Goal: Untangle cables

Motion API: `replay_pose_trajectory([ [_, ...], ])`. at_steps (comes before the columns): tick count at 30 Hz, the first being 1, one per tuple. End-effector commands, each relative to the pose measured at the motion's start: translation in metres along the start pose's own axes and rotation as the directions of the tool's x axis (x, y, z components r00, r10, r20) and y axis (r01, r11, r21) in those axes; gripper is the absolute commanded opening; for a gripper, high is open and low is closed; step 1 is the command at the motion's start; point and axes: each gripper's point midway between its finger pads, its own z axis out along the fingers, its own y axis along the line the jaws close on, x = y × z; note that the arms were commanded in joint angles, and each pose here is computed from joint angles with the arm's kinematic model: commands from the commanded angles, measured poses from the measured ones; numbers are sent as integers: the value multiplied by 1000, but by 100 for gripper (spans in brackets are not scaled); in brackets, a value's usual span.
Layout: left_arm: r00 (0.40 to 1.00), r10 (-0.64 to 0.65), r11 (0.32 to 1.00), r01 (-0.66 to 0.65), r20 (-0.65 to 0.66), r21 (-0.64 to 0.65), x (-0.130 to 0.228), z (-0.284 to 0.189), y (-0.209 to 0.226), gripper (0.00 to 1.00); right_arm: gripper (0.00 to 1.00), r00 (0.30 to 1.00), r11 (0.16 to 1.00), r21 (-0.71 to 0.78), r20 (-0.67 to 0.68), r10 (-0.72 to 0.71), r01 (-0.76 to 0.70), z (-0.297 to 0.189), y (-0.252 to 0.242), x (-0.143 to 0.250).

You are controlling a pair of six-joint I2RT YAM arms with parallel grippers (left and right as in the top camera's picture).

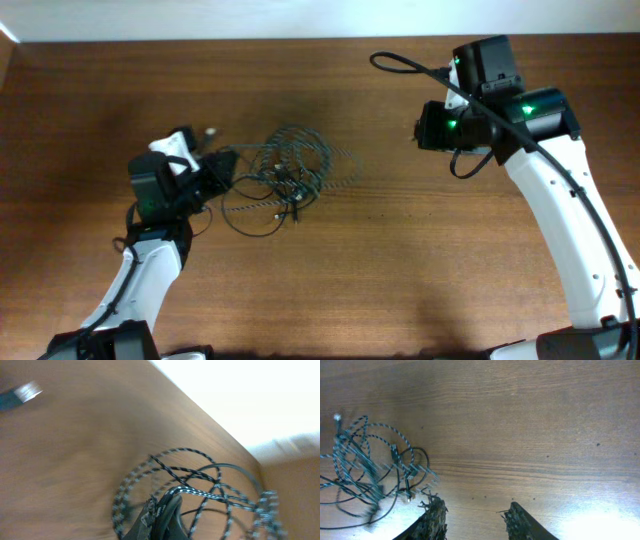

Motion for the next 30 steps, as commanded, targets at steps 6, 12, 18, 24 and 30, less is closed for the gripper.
replay_pose_trajectory([
  [6,977,207,941,-185,-49,285,14,-5,-56,0,55,958,914,-352,-126,-259,201,13,73,45],
  [12,975,211,932,-182,-62,314,17,-6,-61,0,99,901,782,-538,-89,-425,315,102,106,83],
  [18,974,214,925,-177,-74,337,20,-8,-64,0,4,849,745,-532,-87,-521,403,128,139,113],
  [24,978,168,929,-116,-122,351,27,-10,-65,99,4,988,876,-463,-132,78,-131,30,97,-4],
  [30,932,-55,899,203,-358,389,57,-19,-87,99,4,876,731,-500,-384,292,-463,8,97,-1],
])
